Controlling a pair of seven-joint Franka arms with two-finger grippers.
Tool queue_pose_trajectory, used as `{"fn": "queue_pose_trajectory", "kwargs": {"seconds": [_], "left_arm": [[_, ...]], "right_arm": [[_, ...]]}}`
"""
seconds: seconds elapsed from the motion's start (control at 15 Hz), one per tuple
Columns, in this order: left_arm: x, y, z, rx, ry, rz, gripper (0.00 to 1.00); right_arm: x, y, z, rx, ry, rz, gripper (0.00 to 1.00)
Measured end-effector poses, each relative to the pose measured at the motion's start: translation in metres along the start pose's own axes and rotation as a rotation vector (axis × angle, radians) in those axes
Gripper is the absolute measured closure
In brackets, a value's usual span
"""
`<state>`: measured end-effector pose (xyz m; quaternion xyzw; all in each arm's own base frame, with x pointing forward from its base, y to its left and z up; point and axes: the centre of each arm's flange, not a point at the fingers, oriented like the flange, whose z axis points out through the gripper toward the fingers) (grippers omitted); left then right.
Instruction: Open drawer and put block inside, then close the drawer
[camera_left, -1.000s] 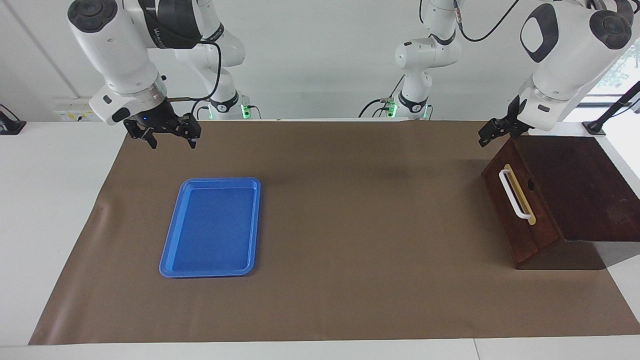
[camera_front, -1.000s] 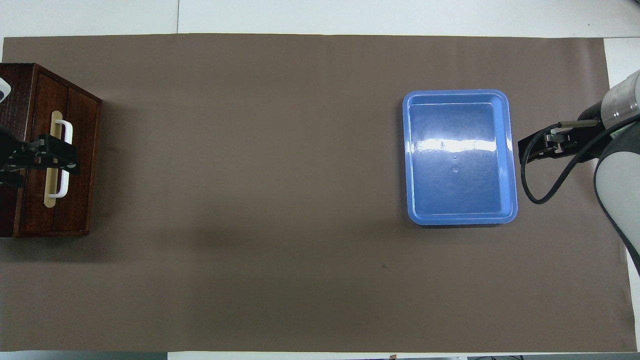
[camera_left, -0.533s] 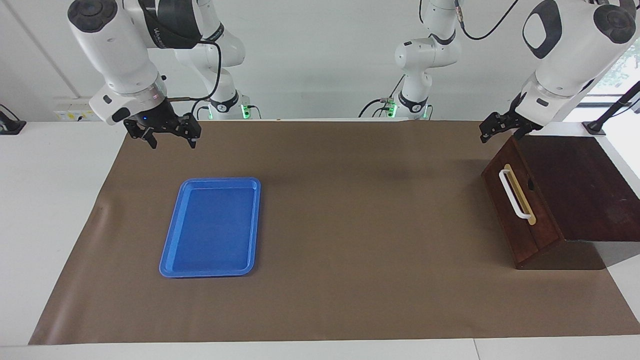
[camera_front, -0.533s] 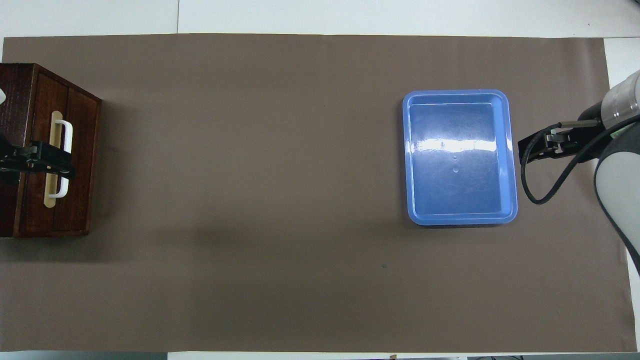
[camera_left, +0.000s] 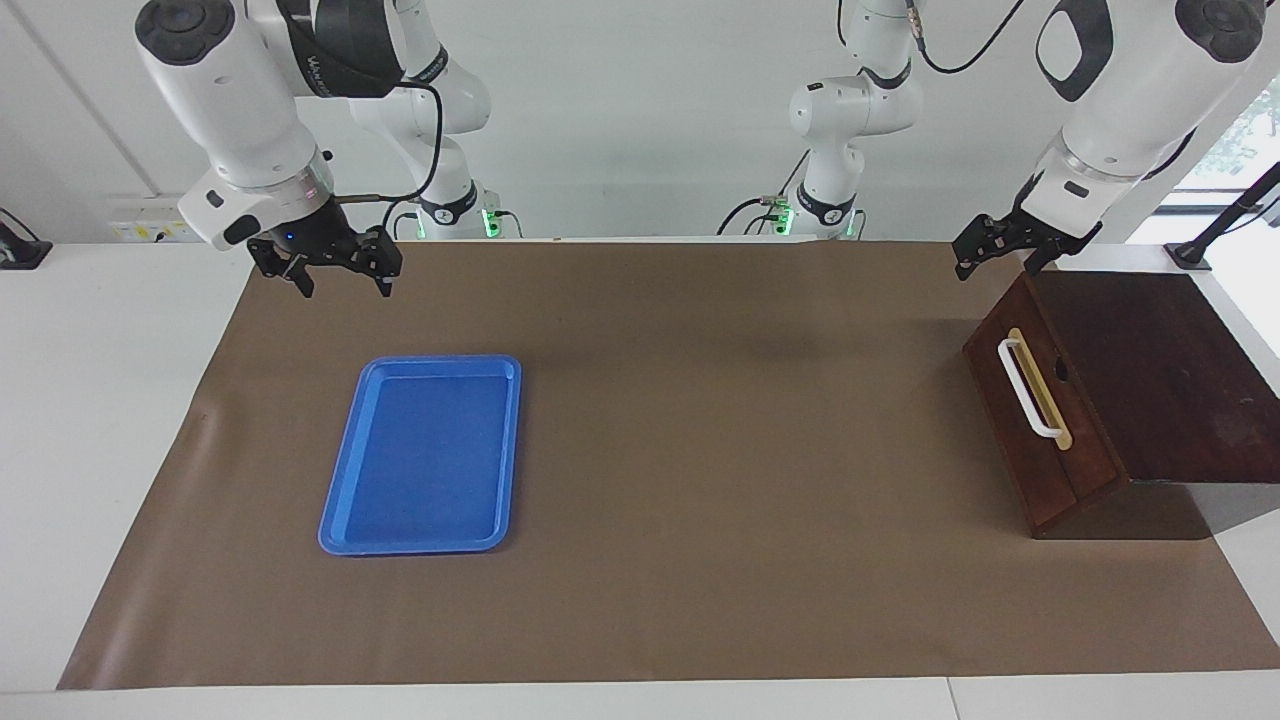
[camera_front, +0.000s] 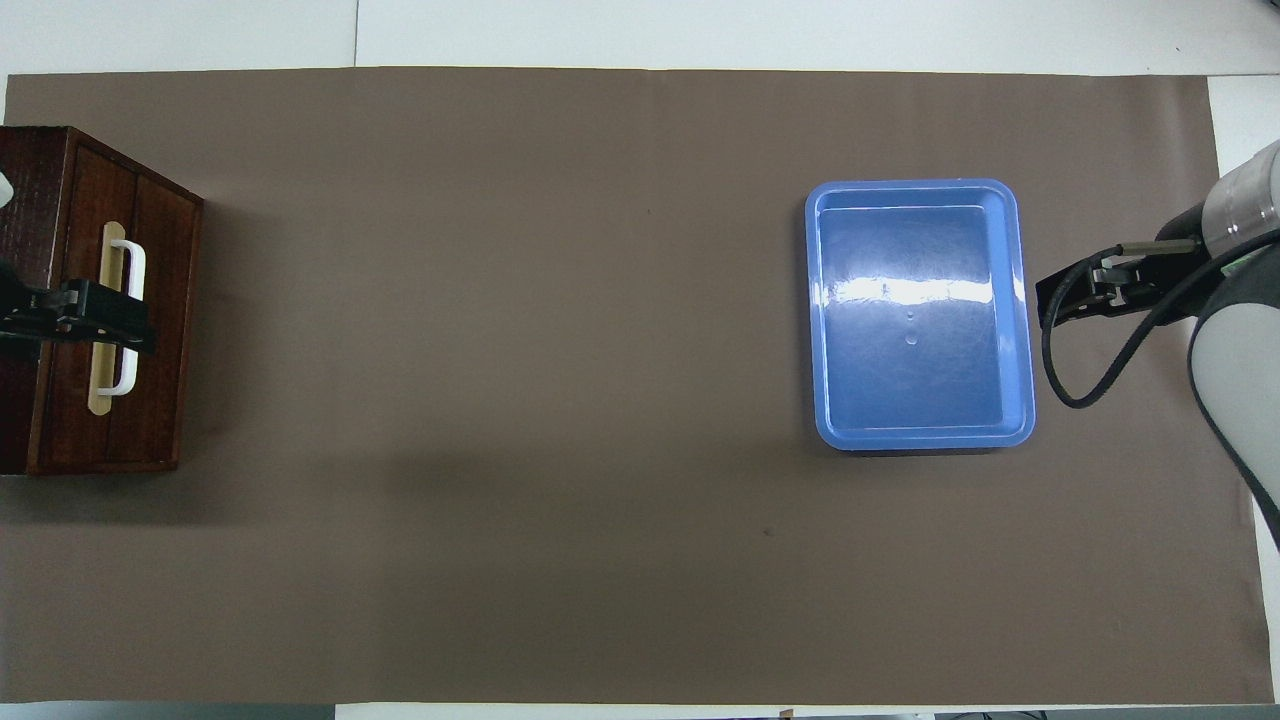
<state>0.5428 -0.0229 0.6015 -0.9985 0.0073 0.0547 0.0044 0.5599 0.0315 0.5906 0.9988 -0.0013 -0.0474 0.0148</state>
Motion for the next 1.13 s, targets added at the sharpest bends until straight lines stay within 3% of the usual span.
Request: {"fn": "queue_pose_trajectory", "kwargs": {"seconds": [0.47, 1.13], "left_arm": [[0.0090, -0.0034, -0.0071, -0.008, 0.084, -0.005, 0.00], [0.0098, -0.0037, -0.0068, -0.009, 0.088, -0.002, 0.00]], "right_arm": [[0.0000, 0.0000, 0.0000, 0.000, 0.000, 0.000, 0.00], [0.0000, 0.0000, 0.0000, 0.000, 0.000, 0.000, 0.00]]}}
